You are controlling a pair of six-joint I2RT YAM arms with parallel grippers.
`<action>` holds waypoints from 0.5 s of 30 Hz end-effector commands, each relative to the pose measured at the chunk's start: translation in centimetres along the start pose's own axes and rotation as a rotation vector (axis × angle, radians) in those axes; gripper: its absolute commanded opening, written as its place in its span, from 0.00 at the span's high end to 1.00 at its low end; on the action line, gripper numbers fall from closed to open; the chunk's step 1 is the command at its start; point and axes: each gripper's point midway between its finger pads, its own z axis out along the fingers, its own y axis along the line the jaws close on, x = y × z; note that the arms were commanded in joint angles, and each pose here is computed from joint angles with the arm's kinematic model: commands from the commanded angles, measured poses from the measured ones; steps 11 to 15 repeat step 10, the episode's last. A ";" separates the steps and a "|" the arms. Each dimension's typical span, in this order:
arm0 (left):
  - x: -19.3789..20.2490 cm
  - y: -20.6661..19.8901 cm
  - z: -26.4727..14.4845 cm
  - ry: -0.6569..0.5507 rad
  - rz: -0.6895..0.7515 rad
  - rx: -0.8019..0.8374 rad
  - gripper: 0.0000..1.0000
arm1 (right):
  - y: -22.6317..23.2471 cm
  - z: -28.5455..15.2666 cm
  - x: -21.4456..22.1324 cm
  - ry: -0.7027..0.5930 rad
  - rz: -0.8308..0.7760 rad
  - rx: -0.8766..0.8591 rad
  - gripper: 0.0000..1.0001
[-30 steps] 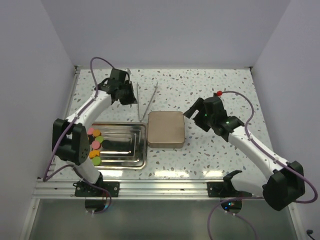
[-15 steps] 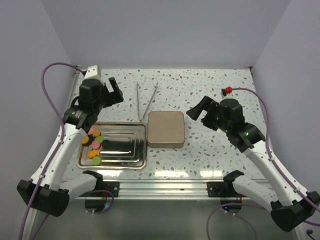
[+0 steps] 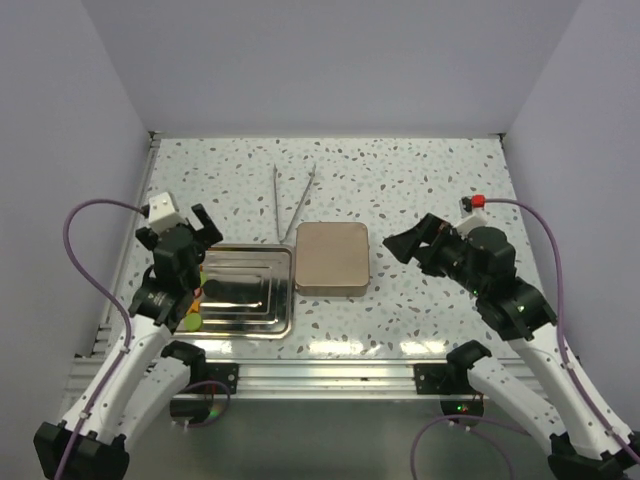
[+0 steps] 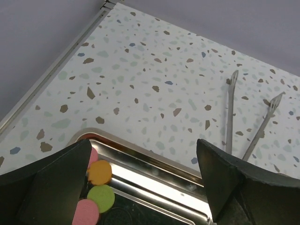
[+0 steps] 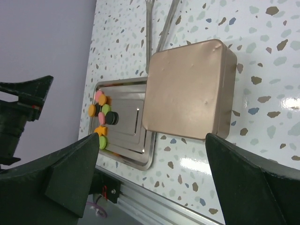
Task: Pack the cookies
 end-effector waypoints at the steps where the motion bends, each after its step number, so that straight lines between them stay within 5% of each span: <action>1: -0.9 2.0 0.5 -0.170 -0.030 -0.067 0.00 | 0.4 0.2 0.4 0.001 -0.005 -0.048 0.01; 10: 3.7 6.2 1.3 -0.165 0.185 -0.212 0.00 | -1.1 1.7 0.4 -0.024 -0.036 -0.002 0.01; 15: 3.7 6.2 1.3 -0.165 0.185 -0.212 0.00 | -1.1 1.7 0.4 -0.024 -0.036 -0.002 0.01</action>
